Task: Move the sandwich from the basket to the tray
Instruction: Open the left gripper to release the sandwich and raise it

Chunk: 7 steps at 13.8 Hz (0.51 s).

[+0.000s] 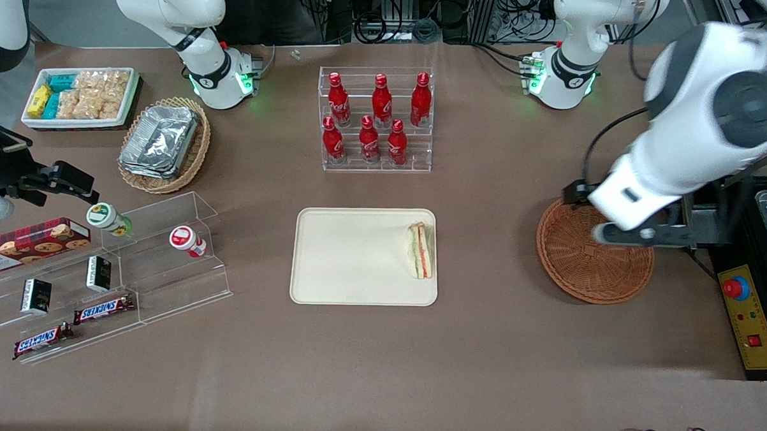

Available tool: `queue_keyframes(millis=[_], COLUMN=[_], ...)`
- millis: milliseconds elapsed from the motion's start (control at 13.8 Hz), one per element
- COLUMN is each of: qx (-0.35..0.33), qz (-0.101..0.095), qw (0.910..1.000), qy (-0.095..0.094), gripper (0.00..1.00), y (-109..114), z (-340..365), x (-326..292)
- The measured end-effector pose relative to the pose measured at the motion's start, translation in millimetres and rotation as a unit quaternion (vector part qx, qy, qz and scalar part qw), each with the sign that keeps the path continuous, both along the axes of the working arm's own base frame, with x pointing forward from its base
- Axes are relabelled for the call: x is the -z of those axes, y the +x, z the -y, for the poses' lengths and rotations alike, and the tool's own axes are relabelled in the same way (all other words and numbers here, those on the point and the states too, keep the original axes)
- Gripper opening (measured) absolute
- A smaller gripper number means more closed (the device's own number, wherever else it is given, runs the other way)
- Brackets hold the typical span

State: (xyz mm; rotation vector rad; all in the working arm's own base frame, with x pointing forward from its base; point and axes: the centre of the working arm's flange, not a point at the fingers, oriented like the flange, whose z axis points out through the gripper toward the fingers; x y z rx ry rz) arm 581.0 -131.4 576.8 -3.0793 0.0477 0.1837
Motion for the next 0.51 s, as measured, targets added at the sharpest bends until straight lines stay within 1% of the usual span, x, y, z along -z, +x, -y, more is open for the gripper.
queue_keyframes(millis=[145, 289, 361, 506], qx=[-0.012, -0.008, -0.007, -0.009], qz=[-0.002, -0.002, 0.001, 0.004], qw=[0.9997, 0.9992, 0.9991, 0.999], qy=[-0.023, -0.038, -0.042, -0.044], gripper=[1.0, 1.0, 1.0, 1.0], y=[-12, -26, -32, -38], z=[-37, -83, -100, -109], x=[-25, -42, -48, -52])
